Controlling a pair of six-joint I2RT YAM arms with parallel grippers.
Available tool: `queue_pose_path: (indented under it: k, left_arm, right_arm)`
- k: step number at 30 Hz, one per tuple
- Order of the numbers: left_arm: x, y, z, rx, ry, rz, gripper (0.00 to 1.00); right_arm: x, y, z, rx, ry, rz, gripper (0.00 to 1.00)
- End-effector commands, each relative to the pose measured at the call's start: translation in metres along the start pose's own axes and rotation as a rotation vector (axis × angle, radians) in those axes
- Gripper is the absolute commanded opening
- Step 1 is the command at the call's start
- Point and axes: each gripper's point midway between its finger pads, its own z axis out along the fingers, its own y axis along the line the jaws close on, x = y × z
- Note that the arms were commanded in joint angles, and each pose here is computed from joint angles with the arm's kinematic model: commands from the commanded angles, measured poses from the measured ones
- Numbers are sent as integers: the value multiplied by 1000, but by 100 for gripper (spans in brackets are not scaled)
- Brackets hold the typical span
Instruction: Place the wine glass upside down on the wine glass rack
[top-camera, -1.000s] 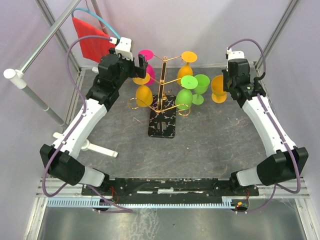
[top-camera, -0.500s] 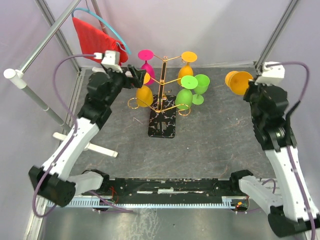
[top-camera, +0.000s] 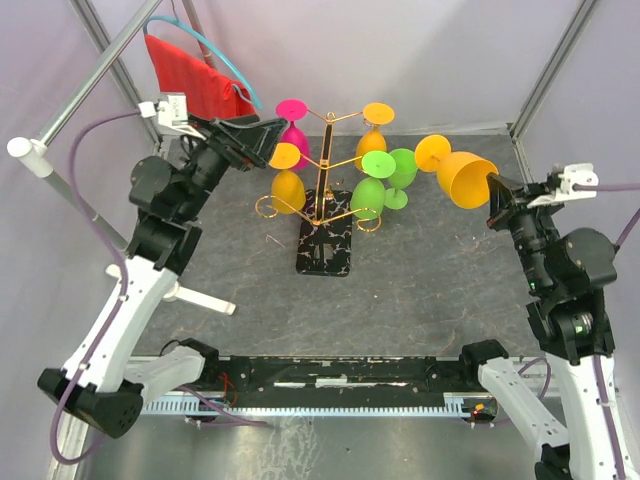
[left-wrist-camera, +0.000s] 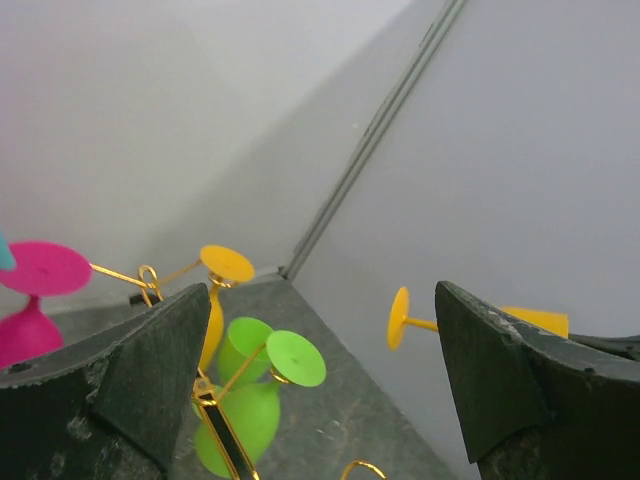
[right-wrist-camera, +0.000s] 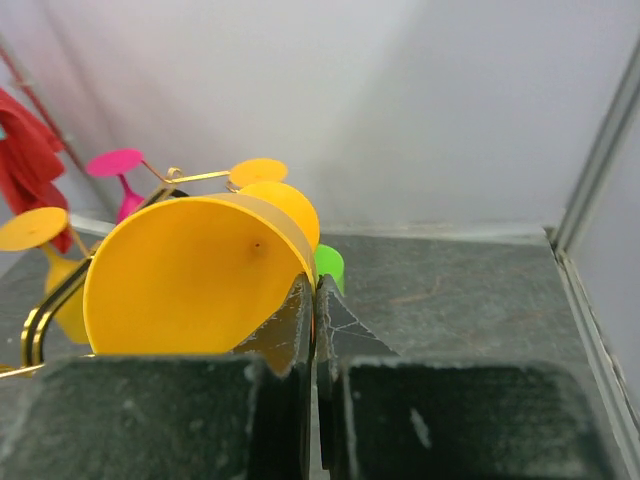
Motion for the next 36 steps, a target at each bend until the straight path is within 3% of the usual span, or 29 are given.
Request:
queue_pose_path:
  k: [1, 4, 9, 22, 26, 36]
  left_arm:
    - [7, -4, 15, 62, -61, -257, 99]
    - [6, -5, 20, 96, -108, -413, 99]
    - [7, -4, 21, 144, -156, -654, 99]
    - [10, 1, 24, 87, -163, -707, 100]
    - [22, 1, 30, 111, -154, -750, 89]
    - [62, -9, 41, 132, -84, -884, 93]
  right_arm:
    - [-50, 26, -18, -152, -249, 7, 0]
    - [-69, 32, -32, -194, -387, -34, 1]
    - [-76, 44, -28, -261, -481, -63, 1]
    - [-71, 83, 39, -452, -580, 130, 1]
    - [-65, 112, 51, -500, -565, 81, 1]
    - [-59, 187, 74, -544, -608, -48, 1]
